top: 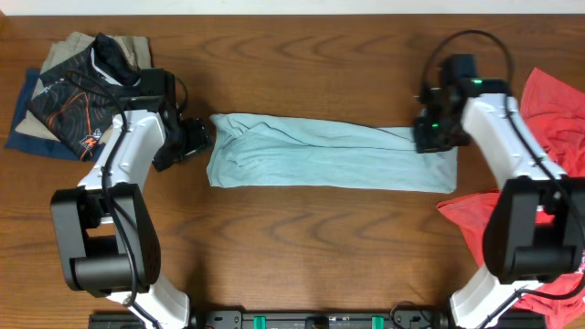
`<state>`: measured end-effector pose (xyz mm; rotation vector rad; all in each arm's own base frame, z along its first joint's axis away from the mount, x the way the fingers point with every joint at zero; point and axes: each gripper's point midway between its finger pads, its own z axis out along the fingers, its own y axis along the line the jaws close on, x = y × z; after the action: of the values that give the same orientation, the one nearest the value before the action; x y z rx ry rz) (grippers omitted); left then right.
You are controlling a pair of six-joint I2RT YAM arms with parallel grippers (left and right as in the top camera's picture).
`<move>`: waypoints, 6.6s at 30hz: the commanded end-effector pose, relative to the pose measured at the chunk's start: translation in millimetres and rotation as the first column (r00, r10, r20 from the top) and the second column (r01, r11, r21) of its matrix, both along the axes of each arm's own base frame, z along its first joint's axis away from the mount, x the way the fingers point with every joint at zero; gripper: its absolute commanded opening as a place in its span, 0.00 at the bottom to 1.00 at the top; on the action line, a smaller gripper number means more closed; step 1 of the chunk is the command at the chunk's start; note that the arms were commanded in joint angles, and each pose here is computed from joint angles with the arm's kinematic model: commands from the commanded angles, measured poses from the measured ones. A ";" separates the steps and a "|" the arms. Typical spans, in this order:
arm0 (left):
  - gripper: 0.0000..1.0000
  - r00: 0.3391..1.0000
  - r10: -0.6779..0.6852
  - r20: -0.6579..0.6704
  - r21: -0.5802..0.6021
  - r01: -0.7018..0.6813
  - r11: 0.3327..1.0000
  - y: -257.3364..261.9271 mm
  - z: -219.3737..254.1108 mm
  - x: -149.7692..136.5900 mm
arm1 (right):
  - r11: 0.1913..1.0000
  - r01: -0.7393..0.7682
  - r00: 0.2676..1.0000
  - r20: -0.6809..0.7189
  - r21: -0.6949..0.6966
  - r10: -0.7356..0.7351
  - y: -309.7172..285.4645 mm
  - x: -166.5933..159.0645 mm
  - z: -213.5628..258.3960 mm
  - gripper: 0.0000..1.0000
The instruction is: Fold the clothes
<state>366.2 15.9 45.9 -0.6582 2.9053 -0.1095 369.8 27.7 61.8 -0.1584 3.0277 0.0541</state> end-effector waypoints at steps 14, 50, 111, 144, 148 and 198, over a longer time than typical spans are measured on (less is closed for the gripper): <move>0.84 1.000 -0.002 0.012 -0.002 0.002 1.000 0.0 4.3 3.0 | 0.992 -0.121 0.990 0.070 0.033 0.119 82.5 0.1 13.4 0.09; 0.96 0.950 -0.292 0.106 -0.341 0.311 0.887 -66.9 -24.0 13.5 | 0.993 -0.047 0.997 0.050 -0.106 0.053 59.3 -6.2 8.7 0.61; 0.06 0.705 -0.637 0.313 0.109 0.639 0.761 -233.0 78.7 0.4 | 0.955 0.208 0.972 -0.065 -0.210 -0.226 -57.6 -30.4 3.7 0.52; 0.63 0.454 -0.655 0.604 -0.126 0.866 0.485 -376.4 86.6 -17.5 | 0.982 0.172 0.980 -0.083 -0.084 -0.179 -31.8 -27.4 1.2 0.53; 0.63 0.458 -0.630 0.627 -0.080 0.842 0.533 -344.1 106.8 5.6 | 0.995 0.091 0.992 -0.088 -0.029 -0.093 -16.6 -26.5 1.1 0.54; 0.69 0.863 -0.393 0.317 -0.160 0.457 0.875 -138.4 66.1 39.0 | 0.979 0.176 0.981 -0.062 -0.107 -0.183 35.0 -44.5 -27.0 0.19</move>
<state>402.9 -123.2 113.6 -0.0094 2.7248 -0.5643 319.7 91.2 25.0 0.0371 3.1429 0.0388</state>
